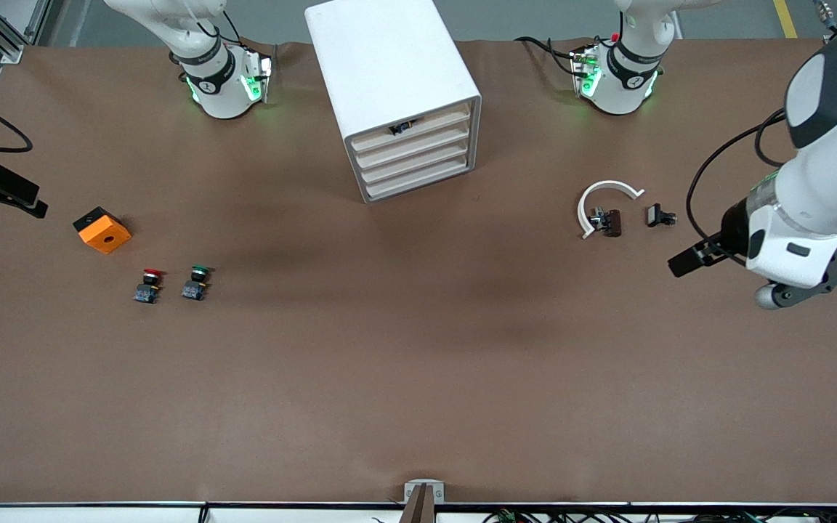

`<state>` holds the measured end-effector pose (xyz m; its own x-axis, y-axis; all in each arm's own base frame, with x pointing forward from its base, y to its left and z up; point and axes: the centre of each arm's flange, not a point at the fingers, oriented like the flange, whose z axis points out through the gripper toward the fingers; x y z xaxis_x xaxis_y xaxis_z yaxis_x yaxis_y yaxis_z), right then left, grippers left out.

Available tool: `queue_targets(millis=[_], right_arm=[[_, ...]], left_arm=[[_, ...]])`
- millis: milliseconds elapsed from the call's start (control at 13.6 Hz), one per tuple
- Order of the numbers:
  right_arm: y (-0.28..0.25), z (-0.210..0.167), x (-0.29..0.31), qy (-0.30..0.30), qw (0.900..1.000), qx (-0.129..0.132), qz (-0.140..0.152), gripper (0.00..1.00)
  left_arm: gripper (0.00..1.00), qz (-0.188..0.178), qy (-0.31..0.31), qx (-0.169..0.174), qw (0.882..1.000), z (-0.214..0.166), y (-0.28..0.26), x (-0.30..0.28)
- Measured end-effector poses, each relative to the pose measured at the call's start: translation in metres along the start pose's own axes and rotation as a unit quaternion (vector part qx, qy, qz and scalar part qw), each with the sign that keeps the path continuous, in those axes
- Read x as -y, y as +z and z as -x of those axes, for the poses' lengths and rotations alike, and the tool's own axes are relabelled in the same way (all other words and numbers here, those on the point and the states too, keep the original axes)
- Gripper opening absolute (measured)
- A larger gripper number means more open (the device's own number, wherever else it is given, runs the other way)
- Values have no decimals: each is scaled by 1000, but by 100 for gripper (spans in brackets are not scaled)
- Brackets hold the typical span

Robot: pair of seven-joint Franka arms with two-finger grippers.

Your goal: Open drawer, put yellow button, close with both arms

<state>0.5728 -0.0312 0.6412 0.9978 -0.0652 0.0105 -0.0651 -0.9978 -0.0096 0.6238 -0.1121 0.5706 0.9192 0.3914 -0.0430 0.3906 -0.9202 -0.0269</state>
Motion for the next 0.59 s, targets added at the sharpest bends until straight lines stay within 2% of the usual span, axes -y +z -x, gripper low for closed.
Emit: queue_targets(millis=[220,367,587], right_arm=[[0,0,0,0,1000,0,0,100],[0,0,-1,1,1000,-1,0,100],[0,0,-1,1,1000,-1,0,100]], left_arm=[[100,-11,21,-5,1000,21,-36,15],[100,-22,71,-14,997,38,-67,38],[100,-36,136,-10,990,41,-83,77]])
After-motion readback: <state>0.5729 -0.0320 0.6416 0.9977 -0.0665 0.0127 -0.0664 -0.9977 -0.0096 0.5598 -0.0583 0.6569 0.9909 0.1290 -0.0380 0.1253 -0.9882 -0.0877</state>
